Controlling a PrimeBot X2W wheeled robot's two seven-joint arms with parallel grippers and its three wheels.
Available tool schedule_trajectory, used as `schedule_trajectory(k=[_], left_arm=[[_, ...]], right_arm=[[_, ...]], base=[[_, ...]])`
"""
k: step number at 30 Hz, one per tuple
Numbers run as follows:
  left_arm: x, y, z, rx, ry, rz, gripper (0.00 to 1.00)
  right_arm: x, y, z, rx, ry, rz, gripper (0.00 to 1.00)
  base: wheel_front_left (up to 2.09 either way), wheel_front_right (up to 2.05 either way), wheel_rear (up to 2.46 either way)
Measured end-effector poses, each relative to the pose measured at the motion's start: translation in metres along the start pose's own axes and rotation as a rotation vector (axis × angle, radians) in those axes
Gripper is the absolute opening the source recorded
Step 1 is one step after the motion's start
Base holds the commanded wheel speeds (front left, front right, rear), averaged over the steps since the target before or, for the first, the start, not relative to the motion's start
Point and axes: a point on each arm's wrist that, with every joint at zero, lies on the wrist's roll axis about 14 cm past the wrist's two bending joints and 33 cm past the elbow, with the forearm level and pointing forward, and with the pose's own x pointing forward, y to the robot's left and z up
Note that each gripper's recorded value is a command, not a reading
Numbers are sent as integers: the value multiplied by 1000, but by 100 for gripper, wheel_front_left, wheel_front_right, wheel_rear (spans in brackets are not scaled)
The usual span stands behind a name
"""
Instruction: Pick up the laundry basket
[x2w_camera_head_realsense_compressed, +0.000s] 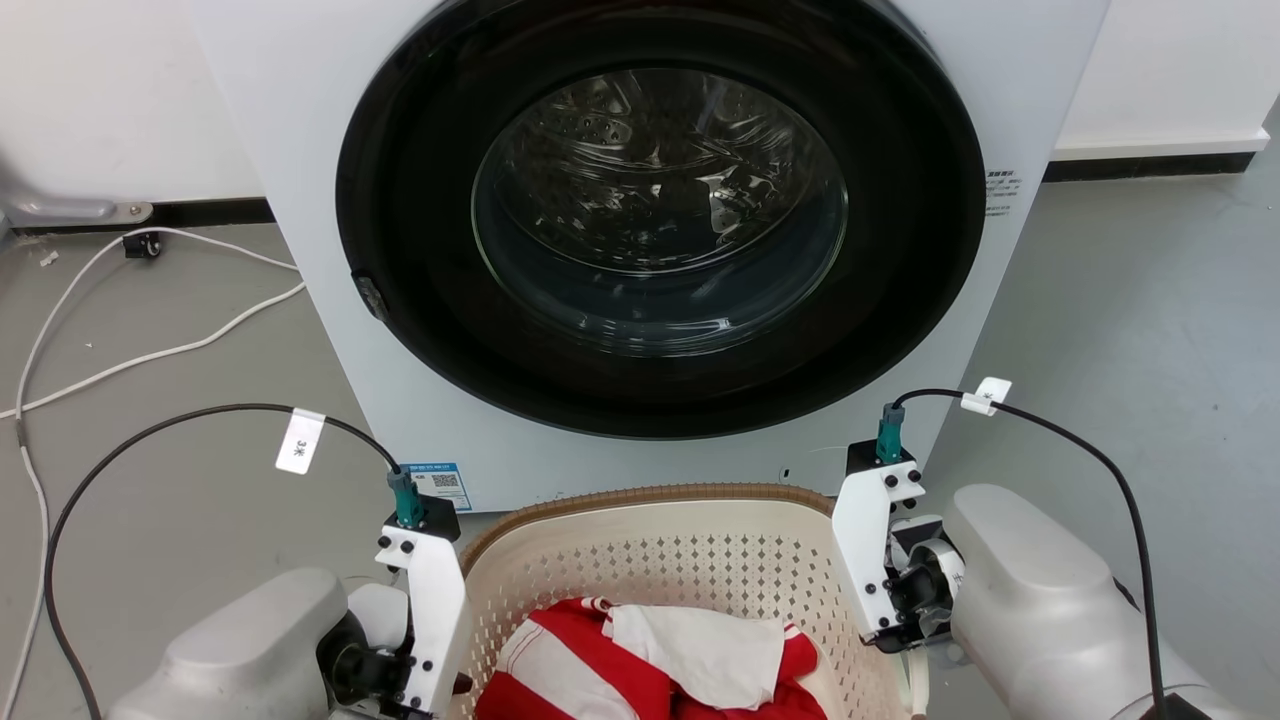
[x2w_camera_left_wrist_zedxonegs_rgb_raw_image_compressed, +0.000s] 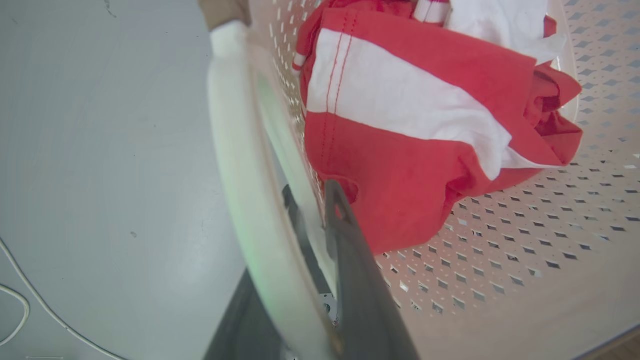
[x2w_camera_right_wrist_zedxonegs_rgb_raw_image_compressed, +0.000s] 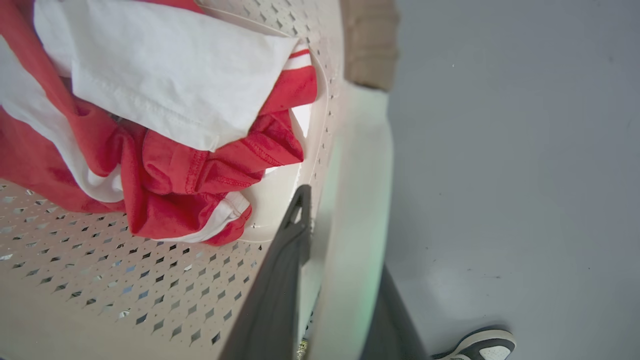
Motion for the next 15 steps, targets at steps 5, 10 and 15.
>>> schedule_trajectory(k=[5,10,15], left_arm=[[1,1,-4,-7,7,1,0],[1,3,-5,-13,7,4,0],[1,3,-4,-18,6,3,0]], right_arm=[[0,2,0,-1,0,6,0],[0,2,2,-3,-4,7,0],[-2,3,4,-6,-8,7,0]], base=[[0,0,0],[0,0,0],[0,0,0]])
